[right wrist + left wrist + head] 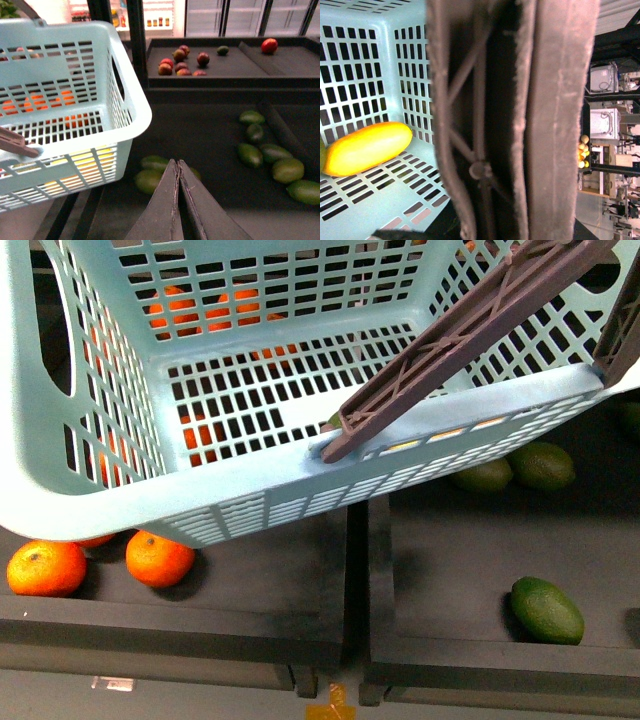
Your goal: Pick mango and avocado into basket
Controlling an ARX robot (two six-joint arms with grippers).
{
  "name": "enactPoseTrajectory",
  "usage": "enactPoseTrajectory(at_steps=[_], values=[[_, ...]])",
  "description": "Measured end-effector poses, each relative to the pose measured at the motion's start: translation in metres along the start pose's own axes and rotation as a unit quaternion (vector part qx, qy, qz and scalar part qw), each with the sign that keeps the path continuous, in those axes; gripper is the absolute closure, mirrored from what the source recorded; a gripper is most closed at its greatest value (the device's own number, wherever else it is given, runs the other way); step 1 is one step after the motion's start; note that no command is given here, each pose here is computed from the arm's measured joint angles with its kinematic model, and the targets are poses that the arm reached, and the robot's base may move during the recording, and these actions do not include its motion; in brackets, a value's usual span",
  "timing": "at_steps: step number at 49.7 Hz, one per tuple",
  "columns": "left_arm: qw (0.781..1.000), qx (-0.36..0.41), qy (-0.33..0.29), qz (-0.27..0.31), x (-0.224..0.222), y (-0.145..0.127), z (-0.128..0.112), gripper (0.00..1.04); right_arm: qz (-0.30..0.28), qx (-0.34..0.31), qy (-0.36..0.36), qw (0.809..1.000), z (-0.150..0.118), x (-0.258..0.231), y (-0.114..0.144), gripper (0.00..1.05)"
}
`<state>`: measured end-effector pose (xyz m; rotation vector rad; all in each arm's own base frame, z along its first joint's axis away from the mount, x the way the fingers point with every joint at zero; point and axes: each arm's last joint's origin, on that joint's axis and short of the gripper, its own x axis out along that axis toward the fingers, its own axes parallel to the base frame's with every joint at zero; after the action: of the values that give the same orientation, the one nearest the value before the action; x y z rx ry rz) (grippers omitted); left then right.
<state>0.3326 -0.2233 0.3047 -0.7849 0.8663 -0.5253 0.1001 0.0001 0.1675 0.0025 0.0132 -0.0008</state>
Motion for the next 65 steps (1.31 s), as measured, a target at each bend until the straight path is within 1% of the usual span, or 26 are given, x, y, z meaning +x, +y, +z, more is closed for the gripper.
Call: enactPoseTrajectory(at_steps=[3,13,18,19,23,25,30,34,35,37,40,50,58,65], values=[[1.000,0.000,-0.001,0.000,0.0000,0.0001,0.0001,0.90,0.001,0.000,-0.012,1.000,0.0015,-0.0025,0.0001,1.03],[1.000,0.000,-0.001,0.000,0.0000,0.0001,0.0001,0.90,0.001,0.000,-0.013,1.000,0.0015,-0.0030,0.0001,1.02],[1.000,0.000,-0.001,0.001,0.0000,0.0001,0.0002,0.90,0.001,0.000,-0.013,1.000,0.0016,-0.0031,0.0001,0.86],[1.000,0.000,-0.001,0.001,0.0000,0.0001,0.0002,0.90,0.001,0.000,-0.013,1.000,0.0015,-0.0031,0.0001,0.85],[1.000,0.000,-0.001,0.001,0.0000,0.0001,0.0002,0.90,0.001,0.000,-0.013,1.000,0.0016,-0.0031,0.0001,0.71],[1.000,0.000,-0.001,0.001,0.0000,0.0001,0.0002,0.90,0.001,0.000,-0.013,1.000,0.0015,-0.0031,0.0001,0.64],[1.000,0.000,-0.001,0.001,0.0000,0.0001,0.0002,0.90,0.001,0.000,-0.013,1.000,0.0015,-0.0031,0.0001,0.41],[1.000,0.000,-0.001,0.001,0.0000,0.0001,0.0002,0.90,0.001,0.000,-0.013,1.000,0.0016,-0.0031,0.0001,0.29],[1.000,0.000,-0.001,0.001,0.0000,0.0001,0.0002,0.90,0.001,0.000,-0.013,1.000,0.0016,-0.0031,0.0001,0.28],[1.000,0.000,-0.001,0.001,0.0000,0.0001,0.0002,0.90,0.001,0.000,-0.013,1.000,0.0016,-0.0031,0.0001,0.21],[1.000,0.000,-0.001,0.001,0.0000,0.0001,0.0002,0.90,0.001,0.000,-0.013,1.000,0.0015,-0.0031,0.0001,0.08],[1.000,0.000,-0.001,0.001,0.0000,0.0001,0.0001,0.90,-0.001,0.000,-0.013,1.000,0.0015,-0.0031,0.0000,0.09],[1.000,-0.001,0.012,-0.008,0.0012,-0.0029,-0.0041,0.90,-0.001,0.000,-0.013,1.000,0.0016,-0.0031,0.0000,0.09],[1.000,-0.001,0.009,-0.006,0.0012,-0.0028,-0.0038,0.90,0.000,0.000,-0.012,1.000,0.0015,-0.0031,0.0000,0.09]])
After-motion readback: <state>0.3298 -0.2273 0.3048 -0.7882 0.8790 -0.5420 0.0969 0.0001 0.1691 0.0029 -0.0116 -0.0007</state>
